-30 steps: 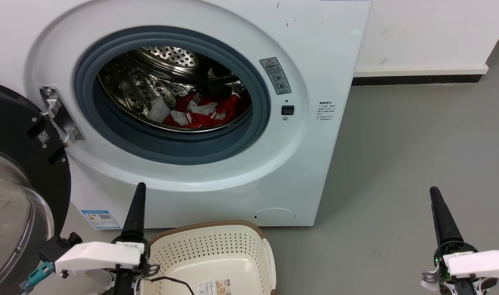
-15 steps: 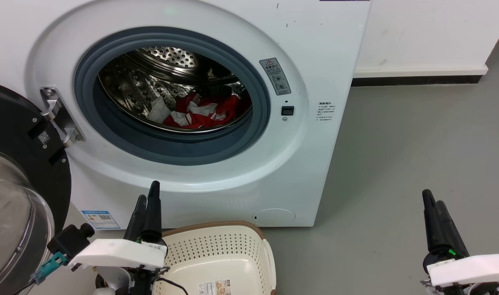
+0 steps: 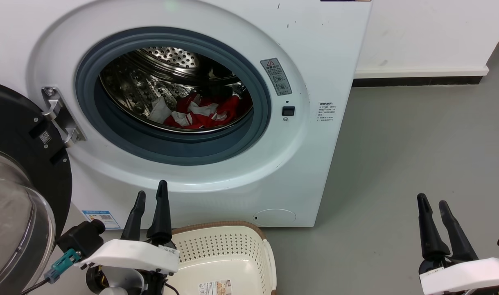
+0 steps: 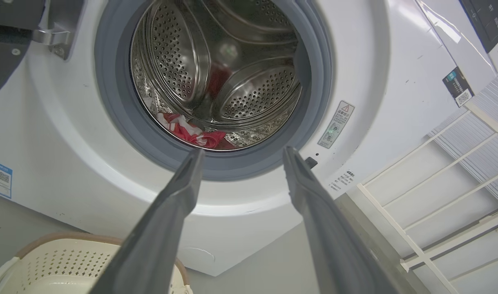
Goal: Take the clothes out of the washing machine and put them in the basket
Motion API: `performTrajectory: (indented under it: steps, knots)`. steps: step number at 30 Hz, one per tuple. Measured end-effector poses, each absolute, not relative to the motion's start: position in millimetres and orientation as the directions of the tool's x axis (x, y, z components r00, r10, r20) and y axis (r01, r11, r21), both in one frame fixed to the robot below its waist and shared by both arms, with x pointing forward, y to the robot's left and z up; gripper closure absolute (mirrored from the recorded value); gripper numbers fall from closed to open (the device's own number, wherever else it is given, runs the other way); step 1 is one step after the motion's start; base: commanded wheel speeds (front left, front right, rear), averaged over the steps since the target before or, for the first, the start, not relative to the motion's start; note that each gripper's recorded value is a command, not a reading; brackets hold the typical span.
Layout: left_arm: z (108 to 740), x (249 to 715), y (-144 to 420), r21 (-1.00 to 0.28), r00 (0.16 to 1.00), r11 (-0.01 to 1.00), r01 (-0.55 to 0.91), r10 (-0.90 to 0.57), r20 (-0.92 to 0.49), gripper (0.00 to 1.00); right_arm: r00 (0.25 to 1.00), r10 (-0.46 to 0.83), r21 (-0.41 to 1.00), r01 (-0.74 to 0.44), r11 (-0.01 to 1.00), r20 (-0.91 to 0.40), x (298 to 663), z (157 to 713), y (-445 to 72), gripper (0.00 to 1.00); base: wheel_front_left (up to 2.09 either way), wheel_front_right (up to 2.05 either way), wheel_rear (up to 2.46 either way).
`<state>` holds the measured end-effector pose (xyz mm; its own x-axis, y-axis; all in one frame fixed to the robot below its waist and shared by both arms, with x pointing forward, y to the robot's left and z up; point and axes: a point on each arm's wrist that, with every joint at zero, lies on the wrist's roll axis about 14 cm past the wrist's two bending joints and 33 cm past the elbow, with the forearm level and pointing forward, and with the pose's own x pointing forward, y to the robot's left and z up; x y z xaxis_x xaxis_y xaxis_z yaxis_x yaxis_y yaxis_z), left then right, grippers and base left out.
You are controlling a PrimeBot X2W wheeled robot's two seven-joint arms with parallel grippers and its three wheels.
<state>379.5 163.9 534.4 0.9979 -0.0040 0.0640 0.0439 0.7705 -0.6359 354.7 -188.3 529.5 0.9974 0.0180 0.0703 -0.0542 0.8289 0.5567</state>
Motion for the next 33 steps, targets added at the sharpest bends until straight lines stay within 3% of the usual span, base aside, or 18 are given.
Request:
performTrajectory:
  steps: [16, 33]
  knots:
    - [544, 376, 154, -0.433, 0.993, 0.898, 0.075, -0.025, 0.119, 0.0, 0.995, 0.038, 0.349, -0.069, 0.934, 0.095, 349, 540, -186, 0.0, 0.0, 0.0, 0.0]
    - [545, 371, 137, -0.237, 0.986, 0.965, 0.11, -0.076, 0.149, 0.0, 0.993, 0.057, 0.154, -0.072, 0.985, 0.101, 344, 544, -183, 0.0, 0.0, 0.0, 0.0]
